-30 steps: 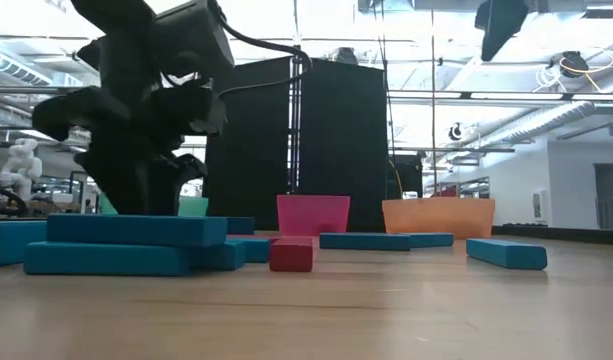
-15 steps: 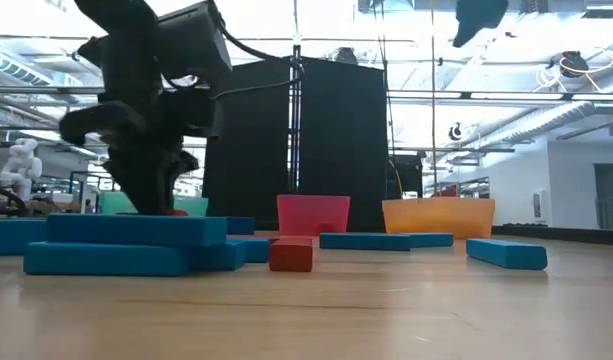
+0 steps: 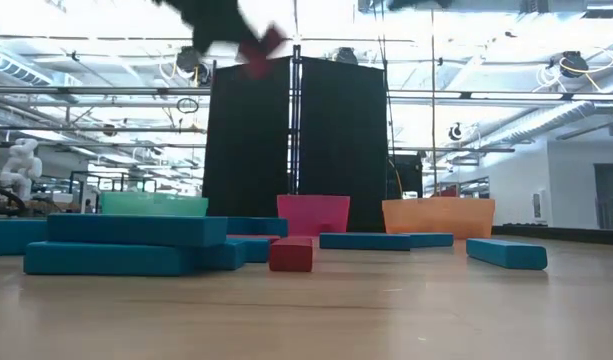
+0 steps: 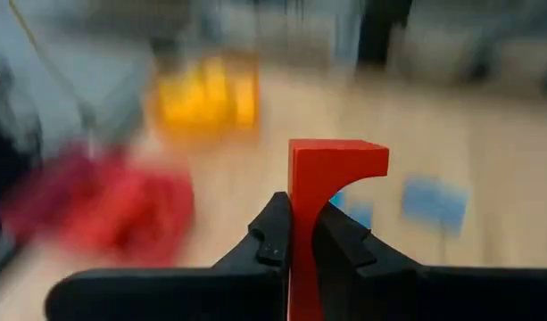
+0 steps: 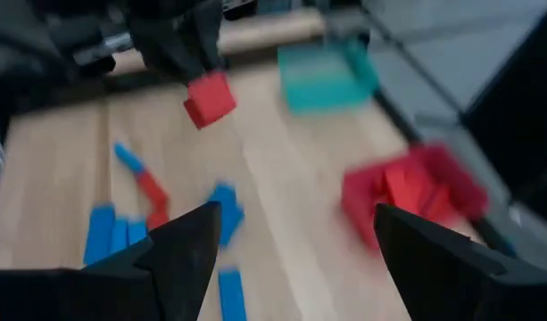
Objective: Sort blocks
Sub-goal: Put the red block into the red bin
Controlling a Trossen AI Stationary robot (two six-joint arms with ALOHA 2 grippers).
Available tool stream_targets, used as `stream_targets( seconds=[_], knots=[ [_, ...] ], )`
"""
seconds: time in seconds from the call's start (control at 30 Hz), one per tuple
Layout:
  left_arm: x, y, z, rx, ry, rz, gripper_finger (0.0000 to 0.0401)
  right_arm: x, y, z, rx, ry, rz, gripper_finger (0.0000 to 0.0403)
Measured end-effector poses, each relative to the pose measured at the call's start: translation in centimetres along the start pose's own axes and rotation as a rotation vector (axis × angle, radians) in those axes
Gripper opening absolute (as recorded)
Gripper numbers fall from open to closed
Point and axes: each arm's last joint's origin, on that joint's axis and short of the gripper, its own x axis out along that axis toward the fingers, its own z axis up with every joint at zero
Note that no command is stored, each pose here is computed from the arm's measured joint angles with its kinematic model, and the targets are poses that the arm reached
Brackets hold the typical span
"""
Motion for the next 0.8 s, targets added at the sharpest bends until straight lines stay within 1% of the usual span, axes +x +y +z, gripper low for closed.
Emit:
stream_targets(
  seconds=[0.07, 0.17, 0.3, 0.37, 0.5, 0.67, 0.8],
  knots=[
    [-1.9, 0.4, 2.4, -0.046, -0.21, -0.007, 0.0027, 0.0, 0.0, 0.8, -0.013, -0.081, 0.015, 0.029],
    [-4.0, 0.7, 4.6, -0.077, -0.432, -0.033, 0.0027, 0.0, -0.1, 2.2, -0.022, -0.213, 0.026, 0.029],
    [-5.5, 0.8, 6.1, -0.086, -0.608, -0.118, 0.0027, 0.9, 0.0, 3.8, -0.046, -0.344, 0.024, 0.029],
    [-5.7, 0.7, 6.4, -0.089, -0.639, -0.141, 0.0027, 1.6, 0.2, 4.4, -0.05, -0.397, 0.037, 0.029],
    [-5.1, 0.5, 6.4, -0.078, -0.638, -0.14, 0.0027, 3.1, 0.8, 5.3, -0.044, -0.476, 0.121, 0.029],
    [-4.3, 0.3, 6.2, -0.057, -0.623, -0.133, 0.0027, 5.3, 1.3, 5.2, -0.043, -0.469, 0.145, 0.029],
    [-3.5, 0.1, 5.9, -0.05, -0.6, -0.132, 0.0027, 6.2, 1.6, 5.3, -0.03, -0.485, 0.163, 0.029]
  ],
)
